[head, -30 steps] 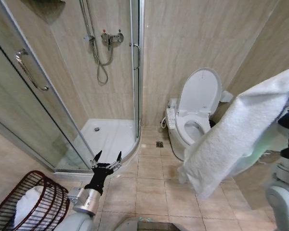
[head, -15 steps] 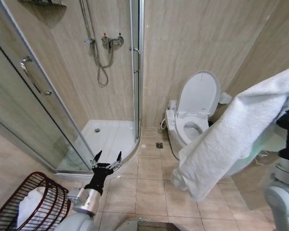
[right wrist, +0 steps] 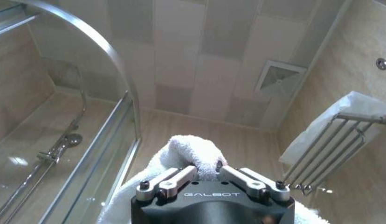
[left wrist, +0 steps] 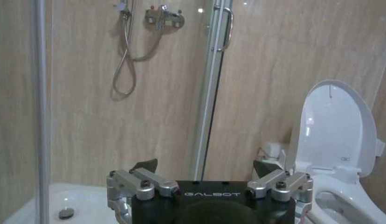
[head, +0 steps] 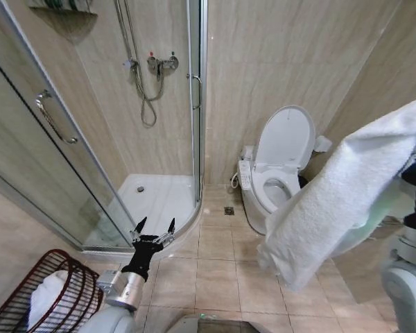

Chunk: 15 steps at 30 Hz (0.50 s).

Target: Discard the used towel into the hamper.

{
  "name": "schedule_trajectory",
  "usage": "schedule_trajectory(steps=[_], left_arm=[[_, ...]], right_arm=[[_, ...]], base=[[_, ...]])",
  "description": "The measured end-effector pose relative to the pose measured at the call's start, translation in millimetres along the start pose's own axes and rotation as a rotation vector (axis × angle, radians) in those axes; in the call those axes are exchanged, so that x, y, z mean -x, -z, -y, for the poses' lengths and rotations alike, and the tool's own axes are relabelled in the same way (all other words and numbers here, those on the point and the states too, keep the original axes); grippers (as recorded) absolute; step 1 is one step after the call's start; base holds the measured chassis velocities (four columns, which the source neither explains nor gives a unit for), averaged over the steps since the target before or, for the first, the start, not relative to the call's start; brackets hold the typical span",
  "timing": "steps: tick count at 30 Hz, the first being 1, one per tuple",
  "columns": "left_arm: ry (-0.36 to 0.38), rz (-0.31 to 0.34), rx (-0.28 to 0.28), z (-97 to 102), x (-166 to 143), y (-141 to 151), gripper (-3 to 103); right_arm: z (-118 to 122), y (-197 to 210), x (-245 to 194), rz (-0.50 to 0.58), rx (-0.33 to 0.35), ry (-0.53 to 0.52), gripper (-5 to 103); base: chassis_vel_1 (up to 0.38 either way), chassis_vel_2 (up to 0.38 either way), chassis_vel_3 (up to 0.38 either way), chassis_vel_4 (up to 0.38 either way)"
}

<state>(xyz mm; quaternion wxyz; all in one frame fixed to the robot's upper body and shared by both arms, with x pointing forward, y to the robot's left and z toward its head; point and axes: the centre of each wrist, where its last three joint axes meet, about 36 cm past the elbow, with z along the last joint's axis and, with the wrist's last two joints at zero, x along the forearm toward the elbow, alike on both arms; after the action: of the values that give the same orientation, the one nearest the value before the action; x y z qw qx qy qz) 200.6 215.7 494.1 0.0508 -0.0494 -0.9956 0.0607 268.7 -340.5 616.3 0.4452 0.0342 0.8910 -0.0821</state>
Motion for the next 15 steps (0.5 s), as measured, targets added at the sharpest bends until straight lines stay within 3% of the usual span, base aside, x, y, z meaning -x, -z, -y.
schedule_trajectory(steps=[15], left_arm=[[0.0, 0.0, 0.0, 0.0, 0.0, 0.0, 100]], right_arm=[[1.1, 0.3, -1.8, -0.006, -0.003, -0.005, 2]], base=[[0.0, 0.0, 0.0, 0.0]])
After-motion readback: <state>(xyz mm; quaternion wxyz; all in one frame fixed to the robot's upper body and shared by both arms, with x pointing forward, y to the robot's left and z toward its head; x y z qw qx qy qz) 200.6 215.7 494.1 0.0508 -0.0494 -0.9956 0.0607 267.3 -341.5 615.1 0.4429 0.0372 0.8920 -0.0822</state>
